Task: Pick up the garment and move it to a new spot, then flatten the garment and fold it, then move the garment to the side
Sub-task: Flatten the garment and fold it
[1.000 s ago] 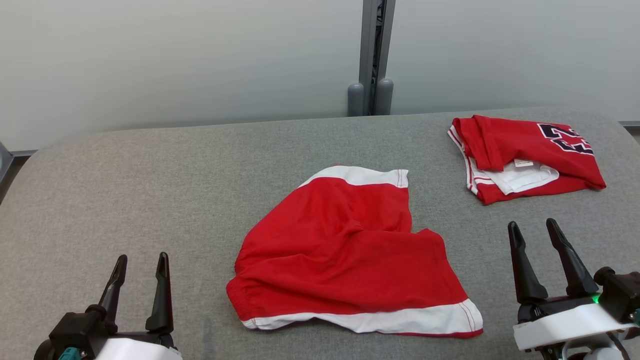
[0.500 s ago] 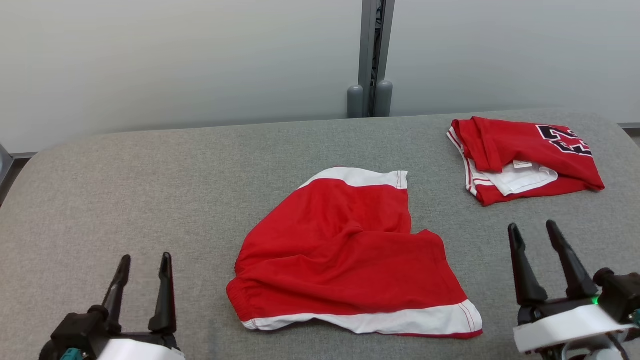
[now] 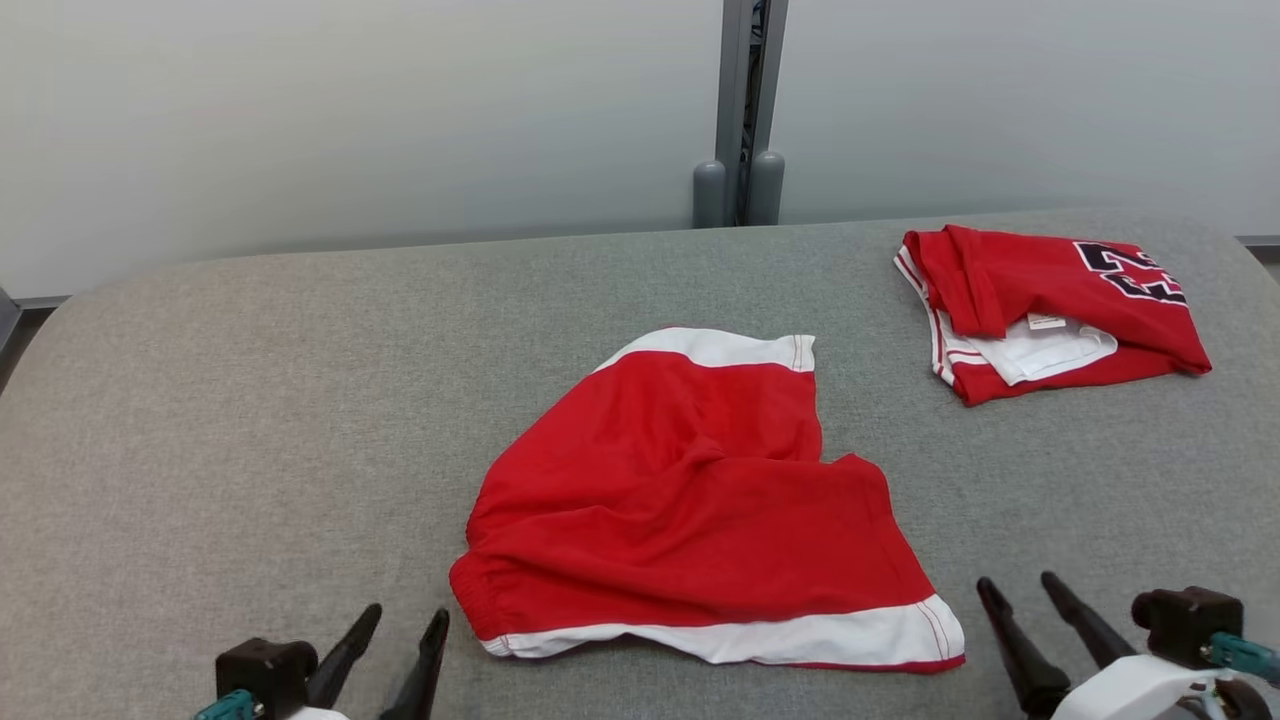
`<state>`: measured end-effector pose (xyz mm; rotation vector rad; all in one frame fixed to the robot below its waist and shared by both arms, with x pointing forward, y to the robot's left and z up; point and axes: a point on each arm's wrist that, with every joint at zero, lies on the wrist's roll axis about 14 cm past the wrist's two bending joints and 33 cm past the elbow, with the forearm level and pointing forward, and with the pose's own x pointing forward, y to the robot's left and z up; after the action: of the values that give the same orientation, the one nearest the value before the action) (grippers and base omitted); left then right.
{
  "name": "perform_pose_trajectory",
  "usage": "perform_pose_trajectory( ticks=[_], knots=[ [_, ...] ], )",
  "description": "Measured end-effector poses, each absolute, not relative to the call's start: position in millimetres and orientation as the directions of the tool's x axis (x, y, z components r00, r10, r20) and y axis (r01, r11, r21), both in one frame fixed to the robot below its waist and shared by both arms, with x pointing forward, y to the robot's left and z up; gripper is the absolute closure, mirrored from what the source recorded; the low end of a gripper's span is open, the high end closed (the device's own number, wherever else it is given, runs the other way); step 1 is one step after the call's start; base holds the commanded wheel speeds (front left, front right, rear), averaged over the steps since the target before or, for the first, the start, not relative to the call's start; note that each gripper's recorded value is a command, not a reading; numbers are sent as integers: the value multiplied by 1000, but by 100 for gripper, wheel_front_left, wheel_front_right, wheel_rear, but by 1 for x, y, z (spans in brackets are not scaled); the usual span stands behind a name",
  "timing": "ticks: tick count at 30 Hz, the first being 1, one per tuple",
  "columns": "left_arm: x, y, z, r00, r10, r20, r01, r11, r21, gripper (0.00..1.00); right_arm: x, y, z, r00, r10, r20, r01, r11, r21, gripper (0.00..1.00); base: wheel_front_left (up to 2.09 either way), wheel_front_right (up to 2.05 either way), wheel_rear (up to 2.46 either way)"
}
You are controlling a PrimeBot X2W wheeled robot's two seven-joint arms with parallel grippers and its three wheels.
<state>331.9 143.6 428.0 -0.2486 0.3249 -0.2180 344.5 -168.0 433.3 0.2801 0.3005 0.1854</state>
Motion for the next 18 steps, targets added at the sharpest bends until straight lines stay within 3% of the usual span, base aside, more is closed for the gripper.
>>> perform_pose_trajectory(
  ticks=[7, 18],
  knots=[
    [320, 125, 406, 847, -344, -406, 214, 919, -332, 0, 332, -152, 405, 874, 279, -398, -129, 923, 363, 0, 0, 0, 0],
    [310, 103, 383, 731, -445, -518, 272, 886, -376, 0, 339, -132, 386, 810, 337, -481, -144, 908, 394, 0, 0, 0, 0]
  ],
)
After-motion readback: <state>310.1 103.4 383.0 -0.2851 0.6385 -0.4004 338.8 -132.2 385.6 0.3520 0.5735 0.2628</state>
